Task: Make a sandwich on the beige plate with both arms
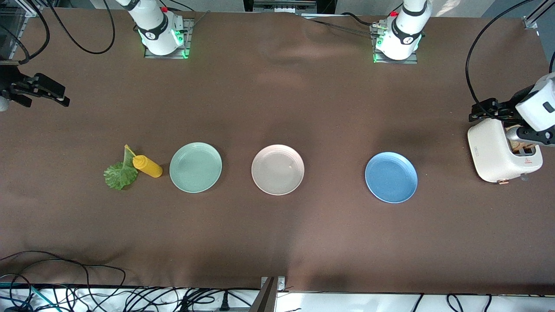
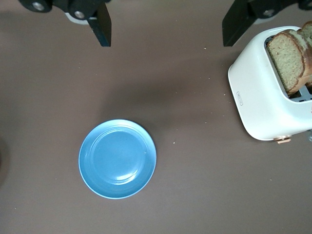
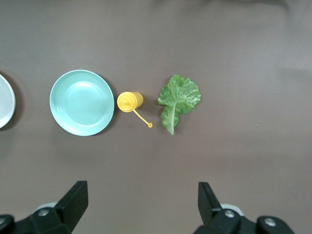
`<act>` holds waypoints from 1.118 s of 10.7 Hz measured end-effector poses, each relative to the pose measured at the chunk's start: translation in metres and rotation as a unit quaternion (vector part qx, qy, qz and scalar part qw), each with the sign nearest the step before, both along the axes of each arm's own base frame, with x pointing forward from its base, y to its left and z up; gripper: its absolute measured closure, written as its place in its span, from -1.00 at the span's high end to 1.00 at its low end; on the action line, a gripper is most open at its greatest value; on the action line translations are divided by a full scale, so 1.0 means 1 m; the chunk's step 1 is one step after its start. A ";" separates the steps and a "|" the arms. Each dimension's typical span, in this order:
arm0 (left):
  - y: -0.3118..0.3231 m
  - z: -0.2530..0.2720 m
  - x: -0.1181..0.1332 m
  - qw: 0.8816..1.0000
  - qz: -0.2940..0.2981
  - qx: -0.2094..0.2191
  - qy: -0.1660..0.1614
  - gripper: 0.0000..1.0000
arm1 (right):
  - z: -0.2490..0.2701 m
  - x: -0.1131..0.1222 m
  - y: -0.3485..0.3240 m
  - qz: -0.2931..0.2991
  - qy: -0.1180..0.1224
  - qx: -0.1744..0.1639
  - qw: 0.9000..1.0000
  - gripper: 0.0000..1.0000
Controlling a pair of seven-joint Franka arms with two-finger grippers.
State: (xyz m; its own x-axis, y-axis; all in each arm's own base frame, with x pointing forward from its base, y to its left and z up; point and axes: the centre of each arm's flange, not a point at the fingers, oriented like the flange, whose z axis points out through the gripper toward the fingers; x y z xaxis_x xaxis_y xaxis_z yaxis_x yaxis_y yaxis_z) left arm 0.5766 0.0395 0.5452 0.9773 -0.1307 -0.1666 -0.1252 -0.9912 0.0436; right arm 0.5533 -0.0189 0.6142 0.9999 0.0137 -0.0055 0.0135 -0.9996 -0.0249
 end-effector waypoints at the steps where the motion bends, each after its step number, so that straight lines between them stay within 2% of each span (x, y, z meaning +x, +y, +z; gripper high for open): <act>1: 0.008 0.000 -0.001 1.000 0.007 0.000 0.000 1.00 | 0.000 0.000 0.000 0.000 0.000 0.000 1.000 1.00; 12: 0.004 -0.001 0.000 1.000 0.002 -0.001 0.000 1.00 | 0.000 0.000 0.000 0.000 0.000 0.000 1.000 1.00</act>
